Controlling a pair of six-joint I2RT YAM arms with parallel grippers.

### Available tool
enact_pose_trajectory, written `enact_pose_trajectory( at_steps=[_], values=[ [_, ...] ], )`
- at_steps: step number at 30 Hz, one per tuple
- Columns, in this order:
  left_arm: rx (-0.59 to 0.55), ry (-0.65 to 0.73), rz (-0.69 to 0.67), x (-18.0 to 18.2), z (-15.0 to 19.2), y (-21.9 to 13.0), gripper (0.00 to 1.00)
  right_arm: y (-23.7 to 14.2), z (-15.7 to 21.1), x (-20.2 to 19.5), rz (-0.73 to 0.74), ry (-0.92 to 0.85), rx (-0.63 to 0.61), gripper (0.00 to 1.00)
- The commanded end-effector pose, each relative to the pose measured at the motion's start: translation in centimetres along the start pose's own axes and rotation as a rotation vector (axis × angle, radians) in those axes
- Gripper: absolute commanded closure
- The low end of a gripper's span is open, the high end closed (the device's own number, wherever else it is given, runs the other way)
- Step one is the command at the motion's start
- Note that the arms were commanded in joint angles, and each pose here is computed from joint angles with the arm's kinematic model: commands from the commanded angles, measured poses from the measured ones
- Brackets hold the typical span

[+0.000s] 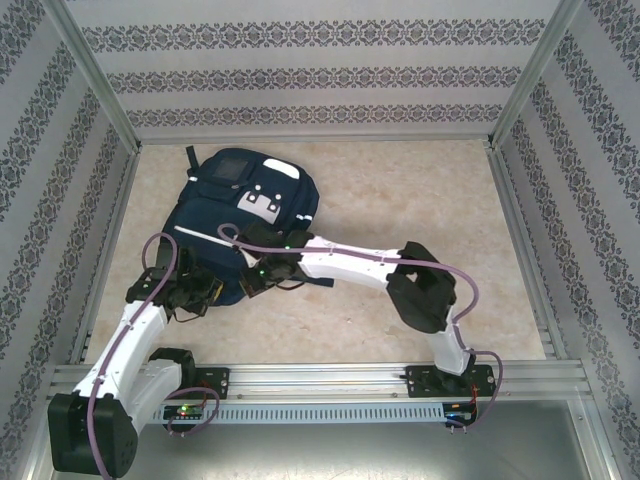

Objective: Pack books, pencil case, and school supplies into a backpack

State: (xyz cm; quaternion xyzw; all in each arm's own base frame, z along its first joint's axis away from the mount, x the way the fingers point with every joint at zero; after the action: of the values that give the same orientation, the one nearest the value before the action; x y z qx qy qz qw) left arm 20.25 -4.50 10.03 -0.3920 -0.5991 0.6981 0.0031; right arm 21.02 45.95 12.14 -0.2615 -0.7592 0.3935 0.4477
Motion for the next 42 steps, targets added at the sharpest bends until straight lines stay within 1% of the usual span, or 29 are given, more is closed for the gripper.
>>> enact_pose_trajectory(
  at_steps=[1,3,5,11,13,15,17,19,20,22,23,26,30,32,34,36,39,42],
  values=[
    [-0.008,0.000,0.081,-1.7,0.0,0.3,1.00,-0.2,-0.6,6.5,-0.146,-0.106,0.003,1.00],
    [-0.005,0.002,0.083,-1.7,0.1,0.3,1.00,-0.4,-1.3,7.9,-0.187,-0.130,-0.005,1.00],
    [-0.003,0.000,0.088,-1.7,0.2,0.3,1.00,-0.5,-1.6,8.0,-0.183,-0.131,-0.010,1.00],
    [-0.010,0.015,0.088,-1.8,0.2,0.1,1.00,-0.5,-0.8,5.8,-0.131,-0.092,-0.009,1.00],
    [-0.014,0.021,0.081,-1.8,0.1,-0.1,1.00,-1.1,-0.4,5.3,-0.128,-0.086,-0.013,1.00],
    [-0.017,0.038,0.093,-2.3,0.0,-0.5,1.00,-1.8,-0.3,4.6,-0.091,-0.085,-0.026,1.00],
    [-0.033,0.064,0.100,-2.8,-0.2,-1.1,1.00,-3.5,-0.3,4.6,-0.082,-0.106,-0.071,1.00],
    [-0.048,0.063,0.103,-2.9,-0.5,-0.9,1.00,-4.9,-0.6,5.5,-0.120,-0.130,-0.104,1.00],
    [-0.034,0.045,0.130,-3.1,-0.4,-0.4,1.00,-4.8,-0.6,6.1,-0.143,-0.140,-0.096,1.00],
    [0.000,0.009,0.230,-4.4,0.1,0.9,1.00,-3.6,-0.5,7.0,-0.168,-0.149,-0.046,1.00],
    [-0.002,0.010,0.250,-5.0,0.2,1.0,1.00,-2.8,-0.3,7.4,-0.176,-0.145,-0.021,1.00],
    [-0.027,0.082,0.266,-6.6,0.6,0.3,1.00,-1.2,-0.4,9.2,-0.208,-0.169,-0.007,1.00],
    [-0.023,0.105,0.265,-7.2,1.3,0.4,1.00,-1.4,-1.4,11.2,-0.247,-0.205,-0.013,1.00],
    [-0.028,0.114,0.242,-6.6,1.4,0.2,1.00,-1.3,-1.5,10.5,-0.237,-0.185,-0.015,1.00],
    [-0.065,0.117,0.224,-6.1,1.0,-0.3,1.00,-1.4,-1.3,9.3,-0.220,-0.159,-0.019,1.00],
    [-0.091,0.113,0.241,-6.1,0.7,-0.9,1.00,-1.3,-0.8,7.5,-0.170,-0.133,-0.027,1.00],
    [-0.119,0.139,0.219,-6.0,0.3,-1.9,1.00,-1.9,0.1,3.8,-0.043,-0.096,-0.044,1.00],
    [-0.143,0.177,0.184,-5.7,0.0,-2.9,1.00,-4.7,0.7,-0.5,0.120,-0.058,-0.110,1.00]
  ],
)
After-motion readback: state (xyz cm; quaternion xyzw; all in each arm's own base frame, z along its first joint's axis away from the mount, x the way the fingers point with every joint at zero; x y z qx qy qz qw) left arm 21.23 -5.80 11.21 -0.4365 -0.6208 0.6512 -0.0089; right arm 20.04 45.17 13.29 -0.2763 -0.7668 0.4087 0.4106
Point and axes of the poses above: each hand's point on the last joint's axis, 136 mm out from that joint toward the fingers, its own y axis out along the fingers, its own x axis along the line the jaws close on, z = x × y, the point moved 3 cm from there along -y, back along the fingers, and after that the axes turned 8 degrees about y, right-handed, at the moved point
